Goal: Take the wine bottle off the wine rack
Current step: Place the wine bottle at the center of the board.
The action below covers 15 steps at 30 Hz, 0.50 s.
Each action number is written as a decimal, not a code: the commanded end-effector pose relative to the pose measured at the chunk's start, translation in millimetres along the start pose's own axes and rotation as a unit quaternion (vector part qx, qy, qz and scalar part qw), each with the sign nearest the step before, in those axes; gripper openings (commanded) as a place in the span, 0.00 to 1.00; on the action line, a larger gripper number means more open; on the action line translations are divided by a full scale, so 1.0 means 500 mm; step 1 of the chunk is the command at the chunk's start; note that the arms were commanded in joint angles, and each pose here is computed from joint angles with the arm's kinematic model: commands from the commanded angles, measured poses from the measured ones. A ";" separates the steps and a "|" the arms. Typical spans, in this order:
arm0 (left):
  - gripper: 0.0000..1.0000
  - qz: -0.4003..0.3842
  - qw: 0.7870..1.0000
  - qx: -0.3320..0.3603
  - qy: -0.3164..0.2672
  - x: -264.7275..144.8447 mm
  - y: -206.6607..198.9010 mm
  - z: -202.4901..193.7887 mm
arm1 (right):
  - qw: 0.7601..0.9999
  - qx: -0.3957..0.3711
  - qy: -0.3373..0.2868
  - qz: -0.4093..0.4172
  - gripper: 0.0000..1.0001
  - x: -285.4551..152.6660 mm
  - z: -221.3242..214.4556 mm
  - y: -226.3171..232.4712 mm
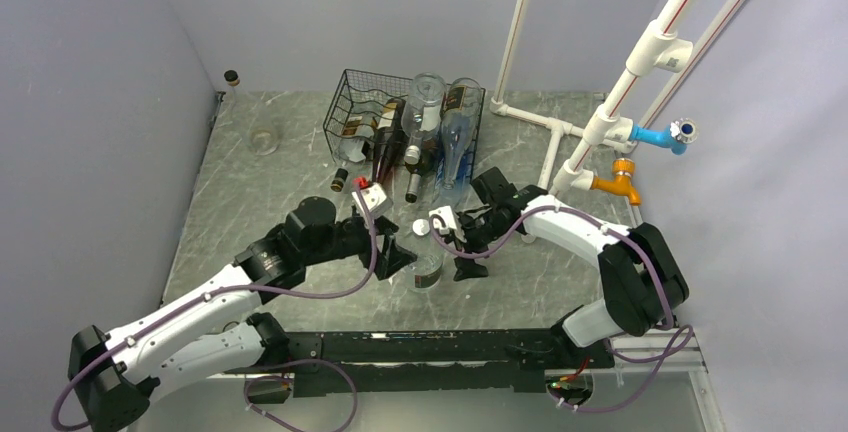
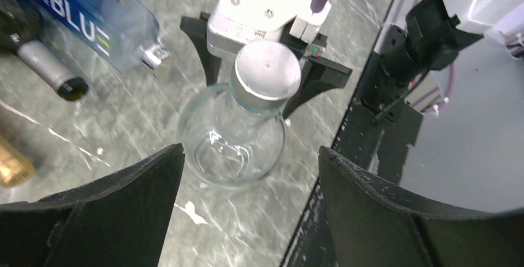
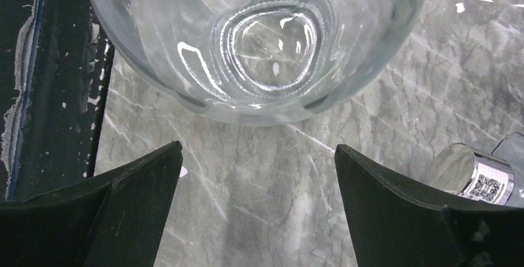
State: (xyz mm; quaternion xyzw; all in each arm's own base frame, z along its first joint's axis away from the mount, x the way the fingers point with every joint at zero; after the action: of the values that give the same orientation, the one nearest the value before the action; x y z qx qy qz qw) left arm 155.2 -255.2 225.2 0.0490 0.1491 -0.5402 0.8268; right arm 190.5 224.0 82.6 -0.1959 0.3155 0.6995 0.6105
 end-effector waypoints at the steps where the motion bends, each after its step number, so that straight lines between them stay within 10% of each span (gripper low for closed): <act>1: 0.86 0.054 0.990 0.074 -0.108 0.004 0.025 0.085 | 0.999 -0.020 -0.032 0.011 0.97 -0.023 0.039 0.004; 15: 1.00 0.085 0.973 0.064 -0.207 -0.004 0.030 0.063 | 0.999 -0.024 -0.047 0.014 0.97 -0.041 0.055 0.009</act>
State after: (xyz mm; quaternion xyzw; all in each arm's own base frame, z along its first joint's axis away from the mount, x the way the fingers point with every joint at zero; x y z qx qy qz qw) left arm 173.0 -252.9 231.3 0.0390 -0.0086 -0.4824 0.8751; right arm 189.7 219.4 93.4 -0.1741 0.3163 0.7061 0.6091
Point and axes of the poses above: each gripper's point midway between its finger pads, its own x axis out along the fingers, its own y axis along the line the jaws close on, z = x × y, the point moved 2 cm from there along -x, back along the fingers, and after that the axes turned 12 degrees about x, right-handed, at the moved point
